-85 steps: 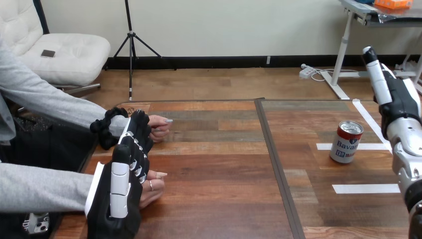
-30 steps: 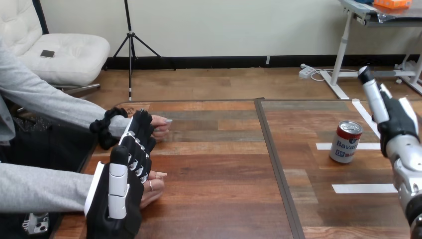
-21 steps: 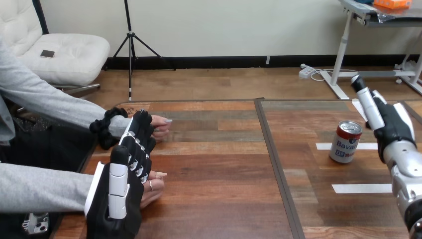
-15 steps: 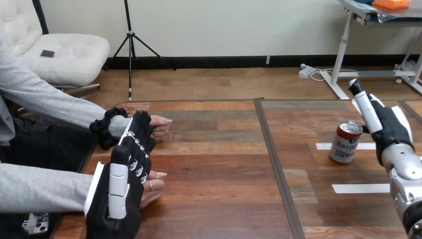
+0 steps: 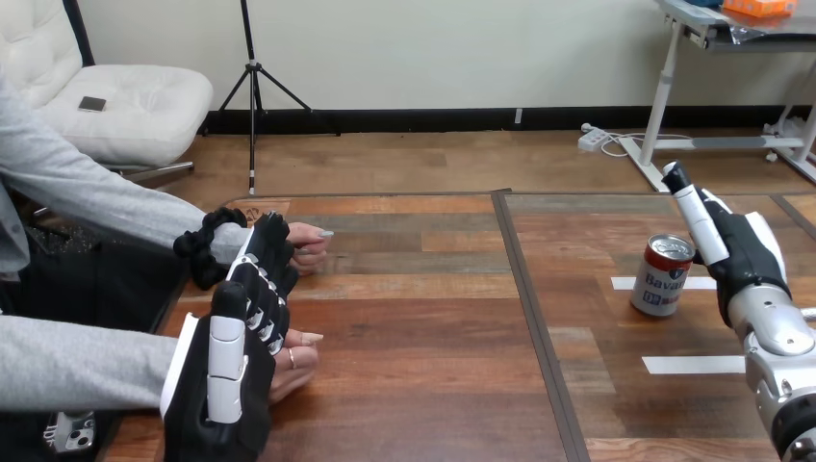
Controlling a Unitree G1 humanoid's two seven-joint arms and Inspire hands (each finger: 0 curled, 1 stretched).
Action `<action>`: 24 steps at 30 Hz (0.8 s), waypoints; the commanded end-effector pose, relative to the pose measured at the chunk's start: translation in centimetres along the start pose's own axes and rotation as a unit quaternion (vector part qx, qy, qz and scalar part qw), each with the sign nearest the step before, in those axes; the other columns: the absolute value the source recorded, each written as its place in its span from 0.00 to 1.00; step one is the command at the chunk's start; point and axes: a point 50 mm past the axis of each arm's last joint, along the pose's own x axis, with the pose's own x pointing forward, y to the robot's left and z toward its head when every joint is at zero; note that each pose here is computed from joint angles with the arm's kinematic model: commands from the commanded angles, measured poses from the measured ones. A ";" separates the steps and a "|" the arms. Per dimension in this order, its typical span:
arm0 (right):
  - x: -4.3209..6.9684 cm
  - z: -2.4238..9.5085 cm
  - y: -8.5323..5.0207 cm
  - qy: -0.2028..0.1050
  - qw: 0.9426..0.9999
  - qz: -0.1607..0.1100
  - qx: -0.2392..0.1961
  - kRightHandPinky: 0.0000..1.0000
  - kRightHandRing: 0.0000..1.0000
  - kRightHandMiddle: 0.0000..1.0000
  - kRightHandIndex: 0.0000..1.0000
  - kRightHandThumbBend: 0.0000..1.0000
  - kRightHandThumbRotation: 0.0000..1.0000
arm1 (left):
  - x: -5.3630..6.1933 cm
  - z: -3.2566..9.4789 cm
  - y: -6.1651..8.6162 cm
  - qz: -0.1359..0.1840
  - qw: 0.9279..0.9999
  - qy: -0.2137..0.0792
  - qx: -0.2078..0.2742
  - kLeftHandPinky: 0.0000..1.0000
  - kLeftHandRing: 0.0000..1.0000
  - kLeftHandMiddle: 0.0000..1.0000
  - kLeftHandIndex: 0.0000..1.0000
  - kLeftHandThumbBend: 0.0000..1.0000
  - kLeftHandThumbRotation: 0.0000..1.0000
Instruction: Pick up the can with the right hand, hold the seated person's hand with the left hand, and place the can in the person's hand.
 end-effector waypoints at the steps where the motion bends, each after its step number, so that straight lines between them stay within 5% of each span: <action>1: 0.4 1.8 0.2 -0.035 0.999 0.000 0.010 0.89 0.97 0.97 0.96 1.00 0.98 | 1.8 1.3 0.0 -0.015 0.999 -0.041 0.006 1.00 1.00 0.99 0.96 0.77 0.98; 24: 0.6 2.3 0.4 -0.034 0.999 -0.001 0.023 0.95 1.00 1.00 0.98 1.00 0.93 | 2.7 1.6 0.1 -0.018 0.999 -0.046 0.008 1.00 1.00 0.98 0.95 0.76 1.00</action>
